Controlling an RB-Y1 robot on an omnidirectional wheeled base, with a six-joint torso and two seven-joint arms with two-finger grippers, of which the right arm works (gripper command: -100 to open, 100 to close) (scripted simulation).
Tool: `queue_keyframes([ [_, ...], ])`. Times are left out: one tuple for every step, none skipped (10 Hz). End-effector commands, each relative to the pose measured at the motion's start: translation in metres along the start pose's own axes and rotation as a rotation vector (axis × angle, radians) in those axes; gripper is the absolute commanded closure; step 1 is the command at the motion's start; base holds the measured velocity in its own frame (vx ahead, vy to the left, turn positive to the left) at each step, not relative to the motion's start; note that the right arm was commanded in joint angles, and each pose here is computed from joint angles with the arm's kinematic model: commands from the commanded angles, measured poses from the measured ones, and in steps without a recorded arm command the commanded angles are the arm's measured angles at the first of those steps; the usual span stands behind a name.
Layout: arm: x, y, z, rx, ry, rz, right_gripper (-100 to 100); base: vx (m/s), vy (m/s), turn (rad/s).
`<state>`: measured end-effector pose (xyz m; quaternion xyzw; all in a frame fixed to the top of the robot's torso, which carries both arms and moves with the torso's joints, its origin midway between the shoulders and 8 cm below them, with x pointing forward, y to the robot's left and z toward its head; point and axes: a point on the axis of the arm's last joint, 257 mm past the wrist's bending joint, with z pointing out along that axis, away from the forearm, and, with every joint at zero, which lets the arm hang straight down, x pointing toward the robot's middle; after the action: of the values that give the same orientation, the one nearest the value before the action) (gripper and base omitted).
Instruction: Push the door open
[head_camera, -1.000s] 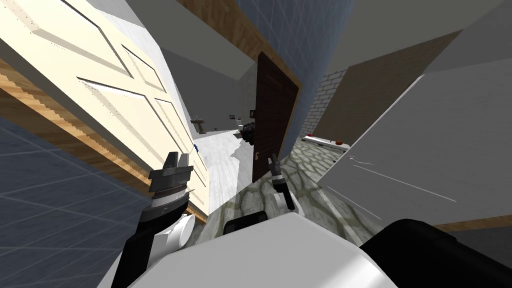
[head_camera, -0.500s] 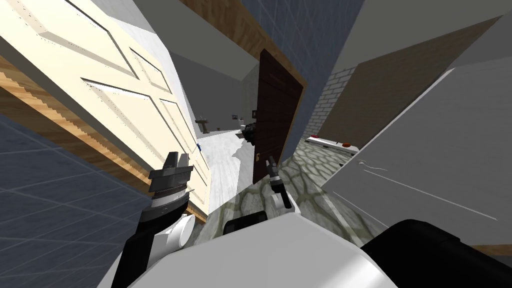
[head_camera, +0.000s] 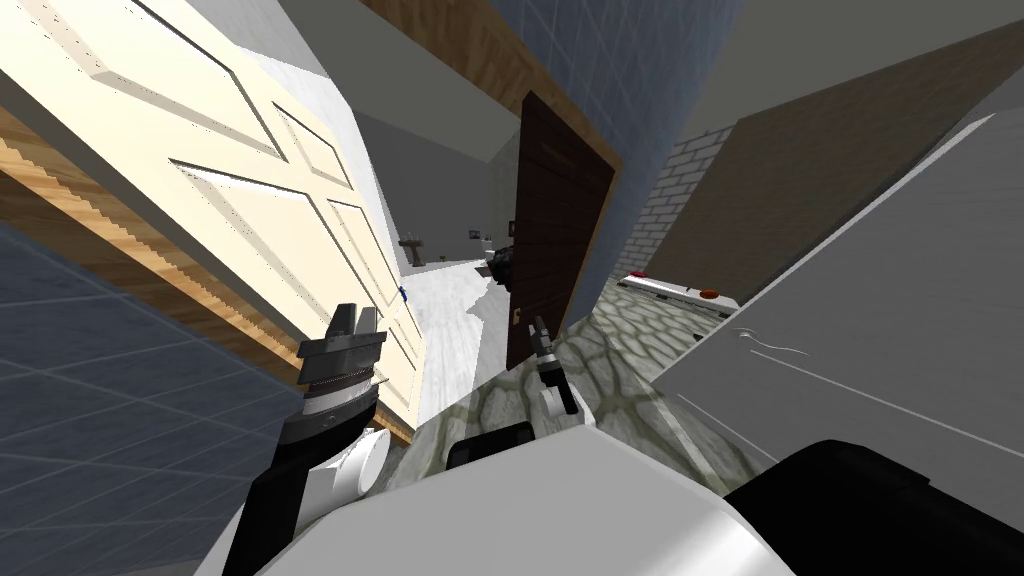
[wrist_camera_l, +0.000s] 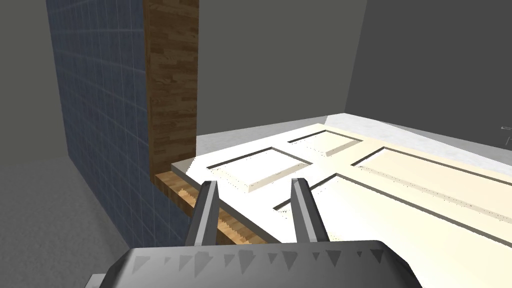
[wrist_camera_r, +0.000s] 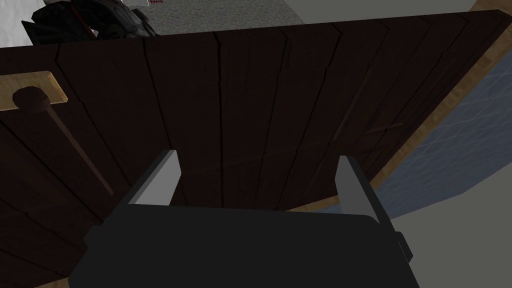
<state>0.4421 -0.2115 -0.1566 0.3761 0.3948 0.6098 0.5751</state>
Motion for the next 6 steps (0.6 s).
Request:
queue_keyframes([
  [0.002, -0.013, -0.0018, 0.016, 0.008, 0.010, -100, 0.052, -0.063, 0.115],
  [0.002, -0.022, -0.0054, 0.036, 0.007, 0.010, -100, 0.040, -0.060, 0.062],
  [0.004, -0.027, -0.0034, 0.037, 0.015, 0.018, -100, 0.038, -0.072, 0.108],
  [0.004, -0.038, -0.0080, 0.061, 0.014, 0.017, -100, 0.031, -0.061, 0.063],
  [0.004, -0.038, -0.0080, 0.061, 0.014, 0.017, -100, 0.014, -0.022, -0.008],
  [0.006, -0.047, -0.0076, 0.070, 0.020, 0.025, -100, 0.024, -0.042, 0.106],
])
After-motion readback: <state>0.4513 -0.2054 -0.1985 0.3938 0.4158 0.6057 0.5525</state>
